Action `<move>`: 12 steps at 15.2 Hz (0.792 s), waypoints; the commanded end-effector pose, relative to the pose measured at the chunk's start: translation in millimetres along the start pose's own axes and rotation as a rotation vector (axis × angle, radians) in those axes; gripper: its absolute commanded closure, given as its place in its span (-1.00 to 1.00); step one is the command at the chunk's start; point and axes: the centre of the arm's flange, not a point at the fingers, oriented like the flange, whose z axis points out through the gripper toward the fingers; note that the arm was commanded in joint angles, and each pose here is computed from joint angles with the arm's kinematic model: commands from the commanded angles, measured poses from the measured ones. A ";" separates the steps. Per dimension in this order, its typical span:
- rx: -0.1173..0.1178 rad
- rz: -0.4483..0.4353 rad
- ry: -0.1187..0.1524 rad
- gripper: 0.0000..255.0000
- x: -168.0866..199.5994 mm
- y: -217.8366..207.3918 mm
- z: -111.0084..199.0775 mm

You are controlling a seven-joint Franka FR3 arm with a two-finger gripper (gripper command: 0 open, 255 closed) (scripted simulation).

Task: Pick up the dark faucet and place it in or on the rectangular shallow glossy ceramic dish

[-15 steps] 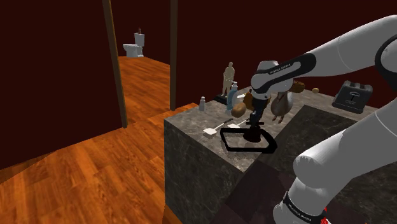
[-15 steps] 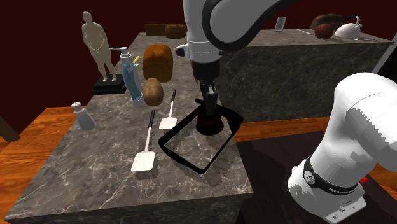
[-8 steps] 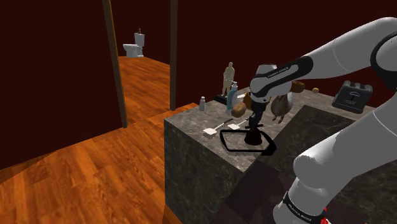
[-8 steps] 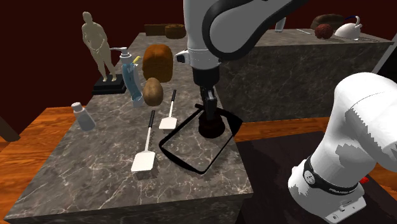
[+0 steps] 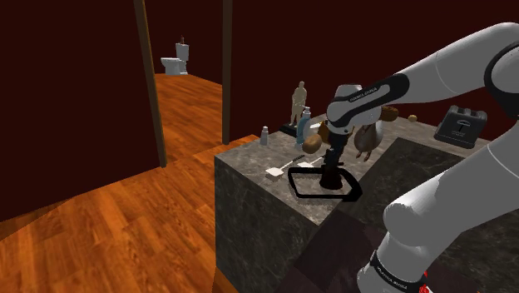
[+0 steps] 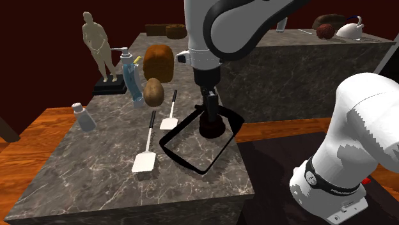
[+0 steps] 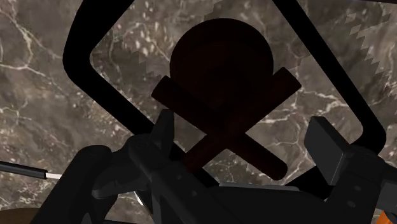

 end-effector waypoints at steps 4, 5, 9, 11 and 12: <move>0.000 0.000 0.000 -1.00 0.0 0.0 -39.6; 0.000 0.000 0.000 -1.00 0.0 0.0 -50.0; 0.000 0.000 0.000 -1.00 0.0 0.0 -50.0; 0.000 0.000 0.000 -1.00 0.0 0.0 -50.0; 0.000 0.000 0.000 -1.00 0.0 0.0 -50.0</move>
